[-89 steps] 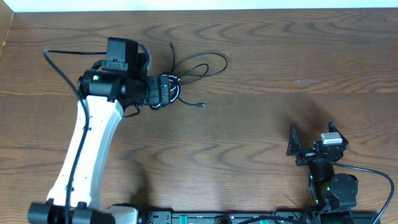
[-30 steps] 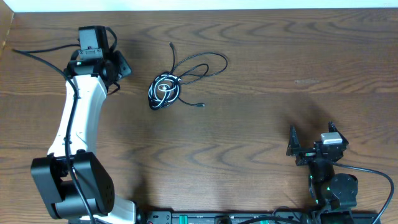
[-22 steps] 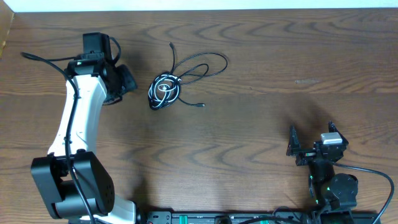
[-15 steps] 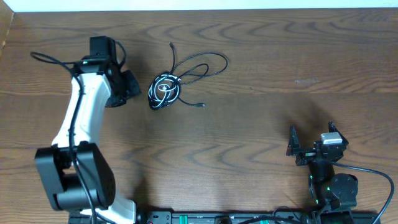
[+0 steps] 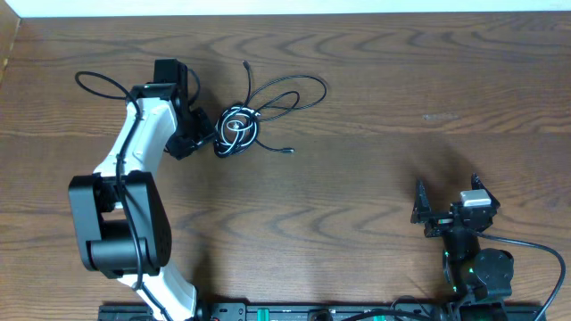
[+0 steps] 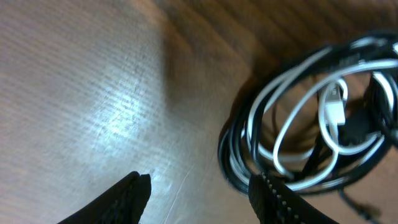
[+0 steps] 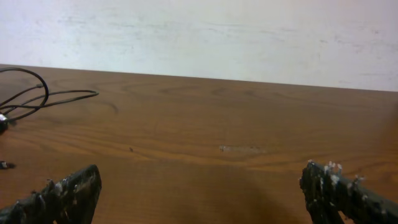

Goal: Untangle cables

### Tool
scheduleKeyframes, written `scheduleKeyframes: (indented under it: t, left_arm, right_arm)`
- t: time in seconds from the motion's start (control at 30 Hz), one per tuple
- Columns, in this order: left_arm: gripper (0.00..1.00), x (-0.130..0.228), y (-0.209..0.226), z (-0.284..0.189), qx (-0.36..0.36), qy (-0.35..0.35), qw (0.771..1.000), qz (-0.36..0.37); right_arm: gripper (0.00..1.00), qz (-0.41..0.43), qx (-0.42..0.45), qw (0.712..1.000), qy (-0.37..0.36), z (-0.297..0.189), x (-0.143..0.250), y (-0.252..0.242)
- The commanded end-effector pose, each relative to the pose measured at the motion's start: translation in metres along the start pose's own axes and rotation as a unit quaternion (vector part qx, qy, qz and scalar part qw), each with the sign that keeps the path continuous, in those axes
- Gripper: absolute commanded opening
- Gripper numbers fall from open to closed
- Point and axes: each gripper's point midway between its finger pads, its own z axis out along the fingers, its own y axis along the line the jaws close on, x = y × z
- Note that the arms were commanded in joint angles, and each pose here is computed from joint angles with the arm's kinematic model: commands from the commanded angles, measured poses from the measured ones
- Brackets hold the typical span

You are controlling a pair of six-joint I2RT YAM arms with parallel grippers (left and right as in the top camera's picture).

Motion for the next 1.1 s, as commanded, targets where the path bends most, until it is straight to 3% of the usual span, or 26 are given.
scheduleKeyframes:
  t: [0.0,0.57,0.63,0.73,0.77,0.9,1.07]
  left_arm:
    - [0.57,0.001,0.000,0.013,-0.005,0.007,0.999,-0.034]
    - [0.57,0.018,-0.008,0.062,-0.021,0.055,0.998,-0.018]
    - [0.50,0.019,-0.007,0.064,-0.022,0.058,0.998,-0.016]
    - [0.15,0.018,-0.008,0.064,-0.021,0.057,0.998,0.000]
    - [0.07,0.018,-0.008,0.064,-0.020,0.056,0.998,0.007]
    - [0.08,0.011,-0.017,0.058,0.003,0.051,0.997,0.059]
    - [0.08,-0.002,-0.052,0.028,0.099,0.030,0.984,0.145]
  right_arm:
    - [0.99,-0.006,0.003,1.000,0.001,0.000,0.001,-0.001]
    - [0.99,-0.006,0.006,1.000,0.001,0.000,0.001,-0.002]
    - [0.99,-0.006,0.006,1.000,0.000,0.000,0.001,-0.003]
    - [0.99,-0.005,0.004,1.000,0.000,0.000,0.000,-0.002]
    - [0.99,-0.005,0.001,1.000,-0.002,0.000,-0.001,-0.001]
    - [0.99,-0.005,0.014,1.000,-0.028,-0.001,-0.013,-0.005]
    - [0.99,-0.002,0.030,0.996,-0.082,-0.004,-0.040,-0.011]
